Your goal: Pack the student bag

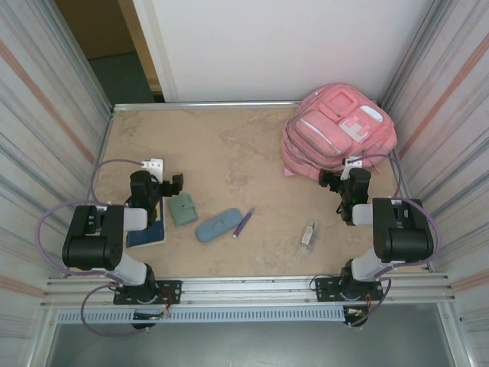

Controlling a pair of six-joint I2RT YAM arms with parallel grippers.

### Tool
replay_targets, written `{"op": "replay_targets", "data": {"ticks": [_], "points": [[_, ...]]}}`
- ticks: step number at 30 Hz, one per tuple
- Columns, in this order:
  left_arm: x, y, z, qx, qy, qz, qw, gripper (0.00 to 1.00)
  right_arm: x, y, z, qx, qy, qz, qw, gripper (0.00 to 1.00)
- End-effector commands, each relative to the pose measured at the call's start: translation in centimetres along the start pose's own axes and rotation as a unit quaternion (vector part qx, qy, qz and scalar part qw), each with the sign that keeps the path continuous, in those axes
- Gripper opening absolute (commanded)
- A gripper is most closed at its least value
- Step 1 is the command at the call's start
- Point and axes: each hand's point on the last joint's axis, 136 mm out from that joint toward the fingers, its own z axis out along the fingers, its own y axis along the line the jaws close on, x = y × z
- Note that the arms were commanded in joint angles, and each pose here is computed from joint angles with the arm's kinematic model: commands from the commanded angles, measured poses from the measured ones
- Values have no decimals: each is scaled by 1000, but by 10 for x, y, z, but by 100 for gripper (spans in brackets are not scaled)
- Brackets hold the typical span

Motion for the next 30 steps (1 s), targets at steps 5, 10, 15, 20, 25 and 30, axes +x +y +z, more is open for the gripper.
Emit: {"op": "replay_targets", "data": {"ticks": [5,10,15,20,25,30], "points": [[-12,3,1,-4,-15,6,1000,99,-9,-1,1,1,-8,-4,1000,99],[-12,3,1,-5,-15,5,1000,99,-9,-1,1,1,-8,-3,1000,99],[-13,3,1,0,-16,2,1000,99,-9,-1,1,1,-9,-3,1000,99],[-13,3,1,3,-16,1,1000,99,-9,-1,1,1,-9,-2,1000,99],[-15,-7,-1,11,-18,23,1000,99,-21,-8,-3,28,-13,4,1000,99],[-27,-4,-17,-13,-25,26,999,99,-54,-33,-21,121,65,38,990,99]]}}
